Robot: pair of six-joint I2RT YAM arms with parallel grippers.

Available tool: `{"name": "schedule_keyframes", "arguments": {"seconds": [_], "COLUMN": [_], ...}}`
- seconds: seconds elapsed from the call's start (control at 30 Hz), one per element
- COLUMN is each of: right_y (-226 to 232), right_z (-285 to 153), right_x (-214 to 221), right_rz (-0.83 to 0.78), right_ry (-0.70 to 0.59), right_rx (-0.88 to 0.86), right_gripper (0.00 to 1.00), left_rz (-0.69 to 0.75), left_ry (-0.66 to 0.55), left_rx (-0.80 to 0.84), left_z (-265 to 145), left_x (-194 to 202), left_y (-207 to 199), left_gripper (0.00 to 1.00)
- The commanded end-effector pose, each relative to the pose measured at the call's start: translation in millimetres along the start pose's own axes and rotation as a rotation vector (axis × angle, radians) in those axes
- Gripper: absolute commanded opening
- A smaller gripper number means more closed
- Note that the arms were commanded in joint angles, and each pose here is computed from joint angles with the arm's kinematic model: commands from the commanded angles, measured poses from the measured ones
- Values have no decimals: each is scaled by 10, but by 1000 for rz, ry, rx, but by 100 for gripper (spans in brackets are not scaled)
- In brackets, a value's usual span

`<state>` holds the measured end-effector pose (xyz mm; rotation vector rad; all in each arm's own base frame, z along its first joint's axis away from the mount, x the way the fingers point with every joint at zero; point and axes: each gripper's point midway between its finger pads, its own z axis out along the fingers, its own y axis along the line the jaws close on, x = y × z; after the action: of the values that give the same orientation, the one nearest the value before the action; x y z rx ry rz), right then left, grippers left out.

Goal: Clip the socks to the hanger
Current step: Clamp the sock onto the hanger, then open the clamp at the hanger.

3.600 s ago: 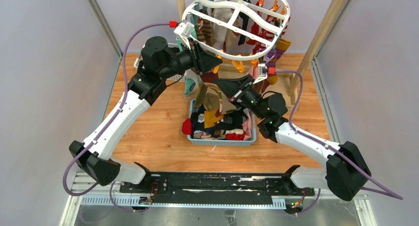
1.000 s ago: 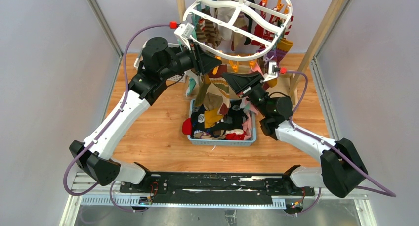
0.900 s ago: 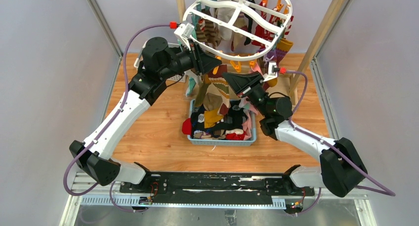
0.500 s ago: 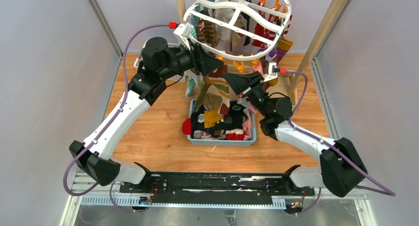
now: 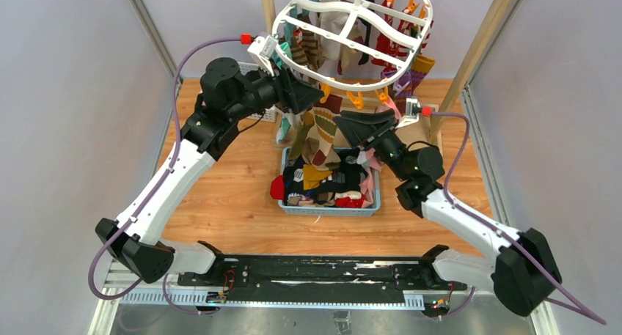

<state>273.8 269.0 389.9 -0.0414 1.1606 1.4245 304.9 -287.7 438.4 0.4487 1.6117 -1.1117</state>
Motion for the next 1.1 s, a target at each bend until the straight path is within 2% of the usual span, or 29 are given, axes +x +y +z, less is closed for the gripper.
{"name": "schedule_keyframes", "arguments": {"seconds": [0.0,0.17,0.33,0.57,0.73,0.93,1.07], "right_y": [-193,-294,-336,-320,-227,-167,-149], "right_z": [-237,-426,-500,-394,-239,-99,-78], "right_x": [79,106,-54,-331,-496,-545,-571], "right_rz": [-119,-175,-238,-278,-299,-309,-321], "right_ry": [55,154,183,126,45,35,26], "right_rx": [122,180,210,192,137,91,81], "right_gripper": [69,70,68,66,62,53,39], "left_rz": [45,66,93,115,156,173,183], "left_ry": [-9,23,70,223,316,329,314], "left_rx": [-25,0,53,189,203,198,184], "left_z": [-149,-220,-304,-443,-483,-496,-492], "left_x": [-56,19,156,614,1033,1129,1099], "left_y": [24,-20,-107,-253,-206,-180,-164], "left_gripper": [57,51,46,44,44,44,44]}}
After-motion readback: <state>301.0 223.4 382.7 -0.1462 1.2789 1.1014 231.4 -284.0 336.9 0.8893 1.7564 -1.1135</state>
